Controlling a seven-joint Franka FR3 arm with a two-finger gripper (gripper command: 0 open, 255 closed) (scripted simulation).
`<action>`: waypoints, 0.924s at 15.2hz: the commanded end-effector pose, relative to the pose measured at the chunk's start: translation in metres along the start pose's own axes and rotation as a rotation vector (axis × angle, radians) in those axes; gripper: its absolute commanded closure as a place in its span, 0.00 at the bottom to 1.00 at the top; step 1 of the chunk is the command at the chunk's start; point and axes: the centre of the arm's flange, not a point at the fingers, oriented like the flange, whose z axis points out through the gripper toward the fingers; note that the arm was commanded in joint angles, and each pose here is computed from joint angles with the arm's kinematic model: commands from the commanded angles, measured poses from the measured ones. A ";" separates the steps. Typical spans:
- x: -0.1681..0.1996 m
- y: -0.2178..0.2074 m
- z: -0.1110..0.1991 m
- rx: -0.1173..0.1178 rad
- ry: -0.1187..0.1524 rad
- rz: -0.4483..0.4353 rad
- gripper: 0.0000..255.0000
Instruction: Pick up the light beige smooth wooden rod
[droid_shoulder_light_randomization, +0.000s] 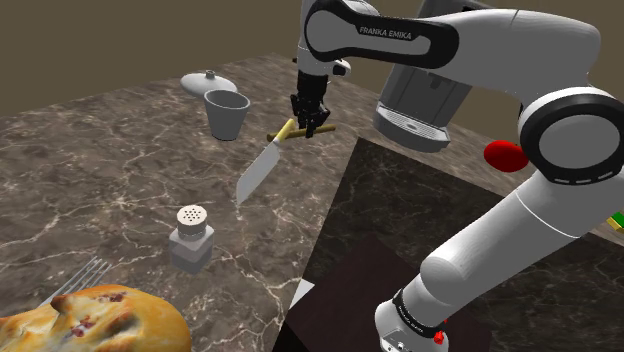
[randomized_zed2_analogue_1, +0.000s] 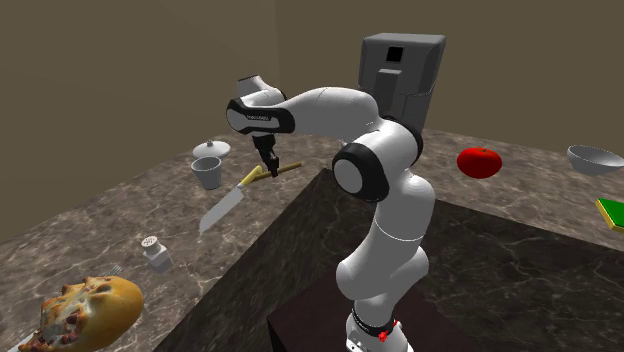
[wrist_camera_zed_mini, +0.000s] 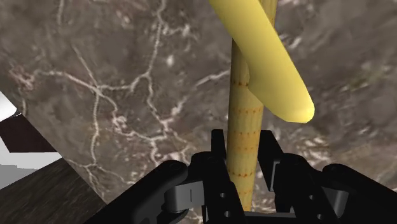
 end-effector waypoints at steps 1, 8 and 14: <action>0.000 -0.001 0.004 -0.009 0.000 -0.001 1.00; 0.003 0.003 -0.028 -0.009 0.000 -0.001 1.00; 0.007 0.006 -0.059 -0.009 0.000 -0.001 1.00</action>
